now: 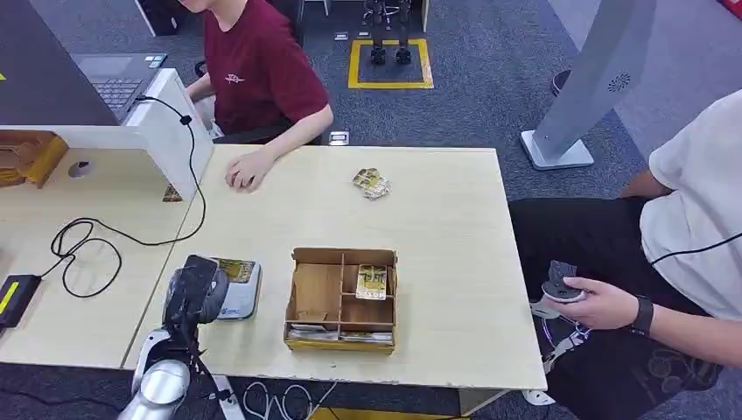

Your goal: Pass the card to the sensor for recognition and then transmit it.

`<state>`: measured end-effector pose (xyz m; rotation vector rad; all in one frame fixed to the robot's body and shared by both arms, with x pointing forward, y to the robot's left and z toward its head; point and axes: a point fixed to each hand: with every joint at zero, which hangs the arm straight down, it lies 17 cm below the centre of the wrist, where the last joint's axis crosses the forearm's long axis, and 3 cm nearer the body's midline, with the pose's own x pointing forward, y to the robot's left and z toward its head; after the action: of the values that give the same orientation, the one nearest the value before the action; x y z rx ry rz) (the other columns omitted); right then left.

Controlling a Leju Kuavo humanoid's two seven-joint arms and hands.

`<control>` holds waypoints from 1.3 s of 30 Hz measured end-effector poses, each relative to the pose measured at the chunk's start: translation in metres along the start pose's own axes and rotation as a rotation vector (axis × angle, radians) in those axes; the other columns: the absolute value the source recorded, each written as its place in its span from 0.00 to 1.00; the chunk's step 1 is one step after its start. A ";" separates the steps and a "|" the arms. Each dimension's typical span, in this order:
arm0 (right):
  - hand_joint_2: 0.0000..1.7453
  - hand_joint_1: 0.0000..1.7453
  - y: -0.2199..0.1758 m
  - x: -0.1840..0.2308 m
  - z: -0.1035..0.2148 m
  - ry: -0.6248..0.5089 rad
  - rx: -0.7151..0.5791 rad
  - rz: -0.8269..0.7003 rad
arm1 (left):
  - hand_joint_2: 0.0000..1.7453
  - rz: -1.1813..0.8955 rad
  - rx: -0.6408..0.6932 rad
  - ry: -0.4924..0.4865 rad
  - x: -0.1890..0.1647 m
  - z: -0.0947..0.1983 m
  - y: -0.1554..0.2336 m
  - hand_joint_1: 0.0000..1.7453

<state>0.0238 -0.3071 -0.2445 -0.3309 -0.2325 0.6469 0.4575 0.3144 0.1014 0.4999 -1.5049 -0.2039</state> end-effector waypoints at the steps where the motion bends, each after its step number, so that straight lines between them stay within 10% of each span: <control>1: 0.00 0.00 0.000 0.000 0.000 0.000 0.000 -0.001 | 1.00 -0.001 0.000 0.004 -0.001 0.000 -0.002 1.00; 39: 0.00 0.00 0.008 0.010 -0.007 -0.021 0.000 -0.006 | 1.00 0.059 0.037 0.160 -0.067 -0.003 -0.005 1.00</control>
<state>0.0293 -0.2963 -0.2530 -0.3234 -0.2540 0.6442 0.4569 0.3390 0.0392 0.4894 -1.3673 -0.0875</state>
